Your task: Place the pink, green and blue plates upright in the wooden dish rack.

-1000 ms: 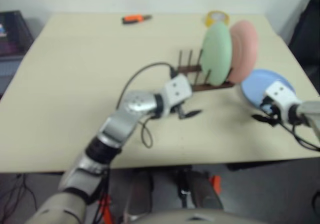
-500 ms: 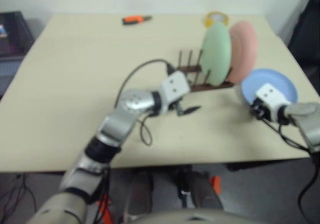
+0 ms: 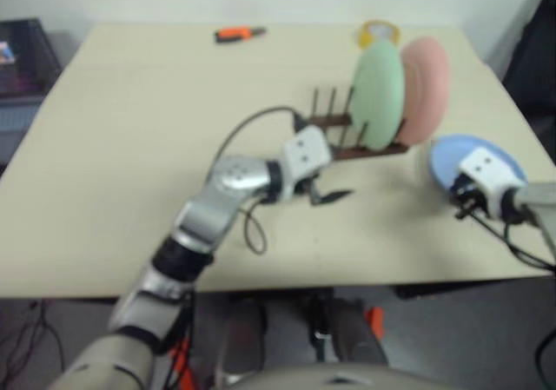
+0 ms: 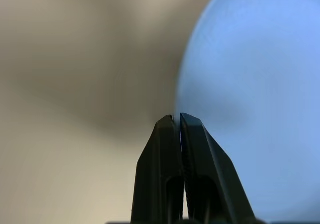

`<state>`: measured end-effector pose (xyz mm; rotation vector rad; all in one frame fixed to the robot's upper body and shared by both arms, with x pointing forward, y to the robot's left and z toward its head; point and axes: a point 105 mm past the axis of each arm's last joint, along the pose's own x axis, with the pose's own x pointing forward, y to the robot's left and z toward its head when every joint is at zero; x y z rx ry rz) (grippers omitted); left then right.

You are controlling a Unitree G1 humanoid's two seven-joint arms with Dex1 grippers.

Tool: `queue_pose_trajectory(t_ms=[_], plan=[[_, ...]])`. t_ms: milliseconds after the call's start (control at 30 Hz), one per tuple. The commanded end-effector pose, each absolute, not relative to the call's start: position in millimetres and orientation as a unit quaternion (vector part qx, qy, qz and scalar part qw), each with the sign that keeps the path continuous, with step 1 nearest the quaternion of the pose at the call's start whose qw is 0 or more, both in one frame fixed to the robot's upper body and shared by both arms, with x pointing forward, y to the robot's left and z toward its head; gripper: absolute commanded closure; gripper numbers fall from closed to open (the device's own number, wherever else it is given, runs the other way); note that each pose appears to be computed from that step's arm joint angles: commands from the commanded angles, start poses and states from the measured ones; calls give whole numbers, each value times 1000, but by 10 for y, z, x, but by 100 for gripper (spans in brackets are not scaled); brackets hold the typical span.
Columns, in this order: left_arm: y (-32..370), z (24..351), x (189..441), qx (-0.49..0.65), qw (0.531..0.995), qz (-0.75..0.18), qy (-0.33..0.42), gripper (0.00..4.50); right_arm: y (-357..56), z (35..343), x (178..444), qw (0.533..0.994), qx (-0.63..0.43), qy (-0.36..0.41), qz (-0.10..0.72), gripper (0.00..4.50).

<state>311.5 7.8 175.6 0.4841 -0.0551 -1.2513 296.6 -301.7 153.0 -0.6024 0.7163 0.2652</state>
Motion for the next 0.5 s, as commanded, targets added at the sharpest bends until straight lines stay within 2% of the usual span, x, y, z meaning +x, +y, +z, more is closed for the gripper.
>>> queue_pose_trajectory(t_ms=[33, 100, 200, 300, 400, 500], plan=[[65, 2031, 3089, 211, 775, -591, -76, 14, -3123, 2039, 2937, 908, -295, 289, 76, 447], [60, 2086, 3088, 199, 774, -596, -83, 14, -3184, 2206, 2937, 916, -293, 269, 52, 447], [110, 2184, 3077, 184, 772, -601, -96, 14, -3255, 2725, 2948, 929, -310, 202, 3, 447], [149, 2208, 3076, 179, 772, -601, -98, 14, -3223, 2991, 2956, 937, -311, 162, -6, 447], [311, 2211, 3073, 170, 787, -586, -91, 14, -2763, 3654, 3030, 960, -273, 12, 59, 447], [447, 2147, 3049, 167, 800, -572, -76, 14, -2260, 4007, 3069, 957, -229, -87, 157, 447]])
